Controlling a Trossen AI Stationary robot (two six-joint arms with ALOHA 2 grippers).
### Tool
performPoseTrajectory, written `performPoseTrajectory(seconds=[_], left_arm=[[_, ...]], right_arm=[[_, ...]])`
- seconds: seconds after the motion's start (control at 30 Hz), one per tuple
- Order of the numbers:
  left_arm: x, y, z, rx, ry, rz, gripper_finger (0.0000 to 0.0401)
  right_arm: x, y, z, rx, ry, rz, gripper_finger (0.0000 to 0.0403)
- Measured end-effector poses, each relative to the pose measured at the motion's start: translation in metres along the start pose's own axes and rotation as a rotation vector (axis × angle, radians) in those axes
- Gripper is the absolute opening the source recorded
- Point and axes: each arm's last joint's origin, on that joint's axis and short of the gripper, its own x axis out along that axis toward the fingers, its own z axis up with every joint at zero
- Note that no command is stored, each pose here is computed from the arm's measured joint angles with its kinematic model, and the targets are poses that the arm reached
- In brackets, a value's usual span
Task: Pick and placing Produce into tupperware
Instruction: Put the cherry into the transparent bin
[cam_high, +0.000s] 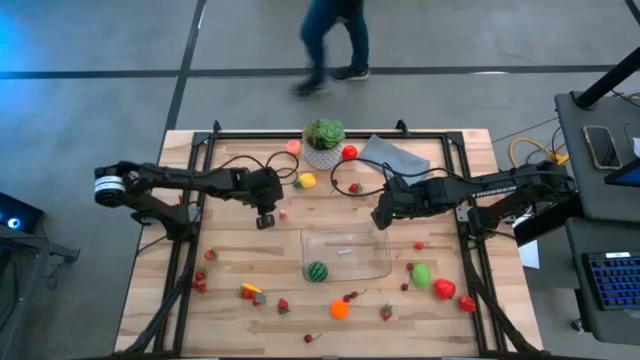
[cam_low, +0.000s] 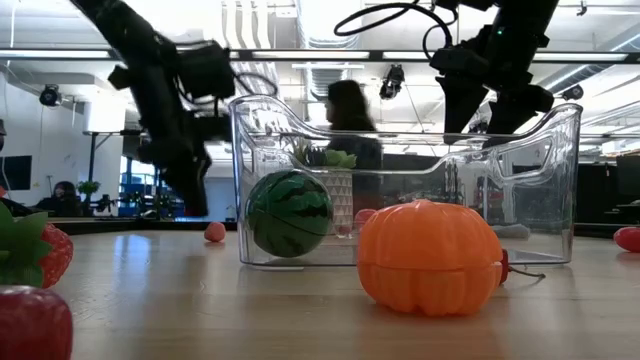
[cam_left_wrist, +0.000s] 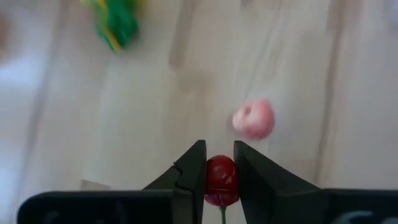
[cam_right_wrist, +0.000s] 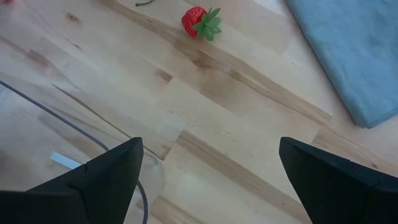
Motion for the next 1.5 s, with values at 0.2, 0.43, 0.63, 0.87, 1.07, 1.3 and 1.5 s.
performPoseTrajectory(seconds=[0.2,0.43,0.63,0.87,1.07,1.3,1.5], left_arm=[[-0.035,0.002,0.022,-0.047,-0.162,-0.026,0.0054],[-0.076,-0.007,0.056,-0.126,-0.458,-0.494,0.0054],[-0.078,-0.016,0.084,-0.2,-0.586,-0.932,0.0053],[-0.027,-0.04,0.1,-0.432,-0.465,-1.001,0.0062],[-0.003,-0.069,0.108,-0.551,-0.425,-0.976,0.0104],[-0.002,-0.093,0.111,-0.588,-0.381,-0.996,0.0191],[-0.027,-0.086,0.103,-0.573,-0.386,-0.866,0.0202]], right_arm=[[0.0,0.0,0.0,-0.001,0.004,0.004,0.0368],[-0.001,0.0,0.0,0.035,0.013,0.015,0.0368],[-0.006,-0.002,0.006,0.108,-0.07,0.022,0.0368],[-0.012,-0.005,0.008,0.08,-0.099,0.04,0.0368],[-0.017,-0.008,0.008,0.011,-0.118,0.04,0.0368],[-0.018,-0.009,0.01,-0.106,-0.157,0.008,0.0368],[-0.017,-0.01,0.014,-0.136,-0.171,0.009,0.0368]])
